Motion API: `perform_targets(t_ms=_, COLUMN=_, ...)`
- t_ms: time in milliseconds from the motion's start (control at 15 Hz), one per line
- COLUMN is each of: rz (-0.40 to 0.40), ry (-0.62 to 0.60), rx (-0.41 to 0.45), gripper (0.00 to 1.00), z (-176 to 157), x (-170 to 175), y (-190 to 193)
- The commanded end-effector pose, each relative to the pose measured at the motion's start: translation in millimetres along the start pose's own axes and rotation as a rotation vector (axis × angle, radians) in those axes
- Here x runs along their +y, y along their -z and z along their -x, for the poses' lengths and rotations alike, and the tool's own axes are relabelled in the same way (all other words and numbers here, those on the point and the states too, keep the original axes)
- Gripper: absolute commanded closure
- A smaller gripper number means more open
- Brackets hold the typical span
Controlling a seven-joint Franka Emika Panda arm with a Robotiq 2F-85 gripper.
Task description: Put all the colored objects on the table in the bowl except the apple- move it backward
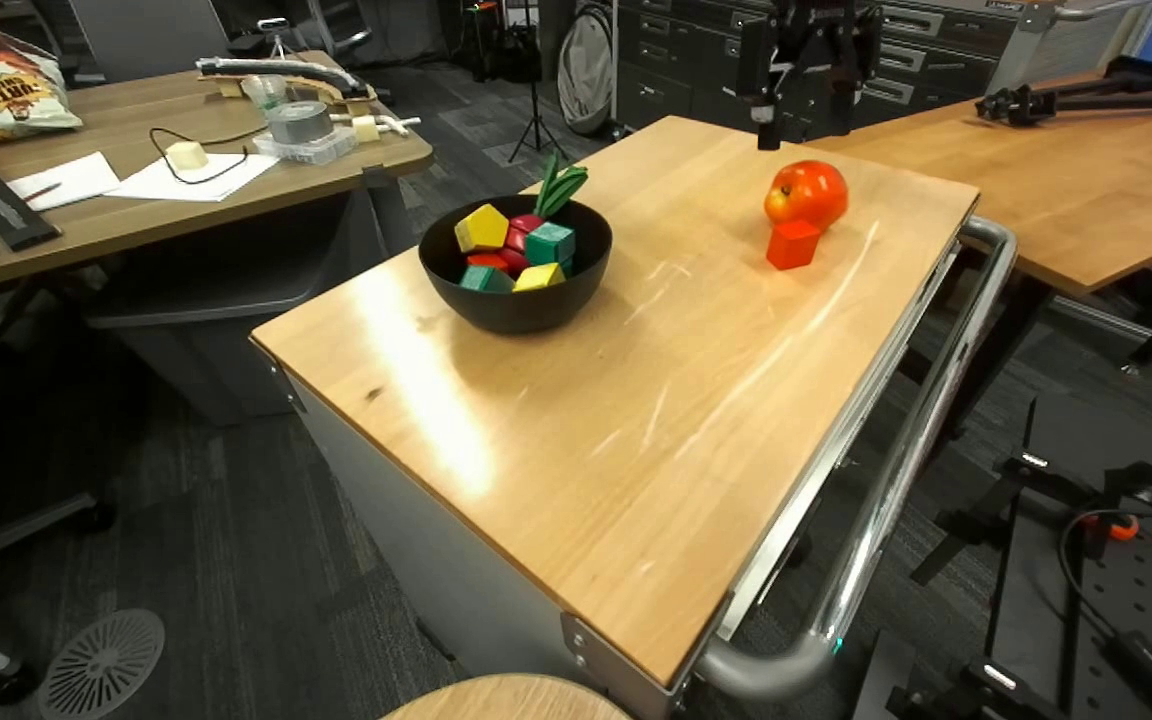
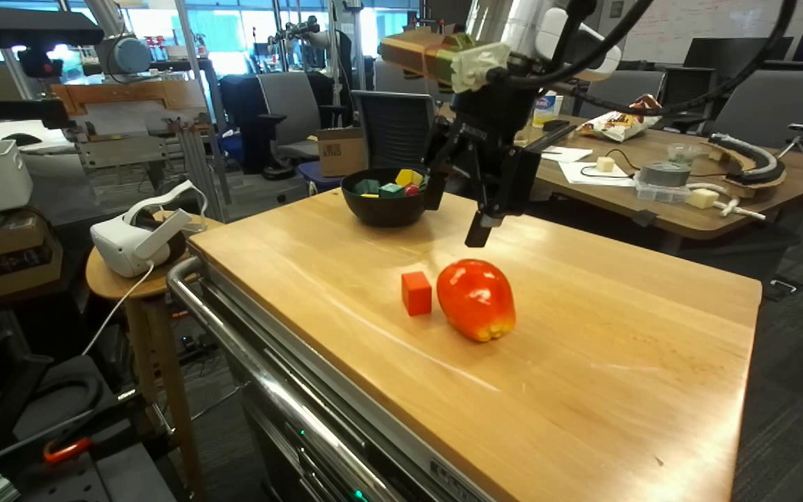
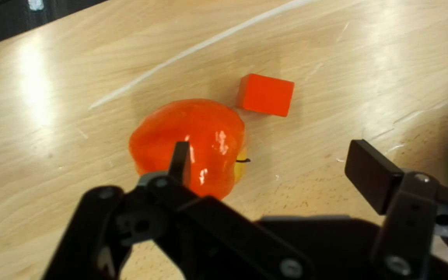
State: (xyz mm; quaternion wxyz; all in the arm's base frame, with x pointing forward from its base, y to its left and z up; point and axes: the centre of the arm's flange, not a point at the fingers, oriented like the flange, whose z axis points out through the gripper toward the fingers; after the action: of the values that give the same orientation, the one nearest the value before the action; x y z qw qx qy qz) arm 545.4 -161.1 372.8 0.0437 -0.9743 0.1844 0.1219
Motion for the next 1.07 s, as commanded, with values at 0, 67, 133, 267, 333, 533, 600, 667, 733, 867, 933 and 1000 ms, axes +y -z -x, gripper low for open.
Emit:
perform_targets(t_ms=0, rz=-0.065, ry=-0.003, rx=0.064, gripper=0.00, z=34.6, x=-5.4, y=0.7)
perform_targets(t_ms=67, rz=-0.057, ry=-0.014, rx=0.078, gripper=0.00, z=37.9, x=-5.3, y=-1.1)
perform_targets(t_ms=133, rz=-0.041, ry=-0.021, rx=0.089, gripper=0.00, z=40.6, x=-4.8, y=-3.2)
perform_targets(t_ms=267, rz=-0.033, ry=-0.016, rx=0.095, gripper=0.00, z=45.6, x=-5.1, y=-8.0)
perform_targets(t_ms=333, rz=-0.025, ry=-0.014, rx=0.097, gripper=0.00, z=48.0, x=-5.7, y=-10.9)
perform_targets(t_ms=533, rz=-0.012, ry=-0.017, rx=0.127, gripper=0.00, z=52.6, x=-9.9, y=-19.5)
perform_targets(t_ms=600, rz=-0.011, ry=-0.016, rx=0.137, gripper=0.00, z=53.1, x=-11.7, y=-22.3)
perform_targets(t_ms=667, rz=-0.005, ry=-0.020, rx=0.153, gripper=0.00, z=53.4, x=-14.4, y=-25.5)
perform_targets(t_ms=733, rz=-0.005, ry=-0.020, rx=0.160, gripper=0.00, z=53.3, x=-16.7, y=-28.2)
perform_targets(t_ms=867, rz=0.006, ry=-0.031, rx=0.171, gripper=0.00, z=53.3, x=-20.9, y=-35.4)
perform_targets(t_ms=933, rz=0.013, ry=-0.038, rx=0.170, gripper=0.00, z=53.7, x=-22.6, y=-39.6)
perform_targets(t_ms=1000, rz=0.017, ry=-0.044, rx=0.168, gripper=0.00, z=54.5, x=-24.1, y=-42.8)
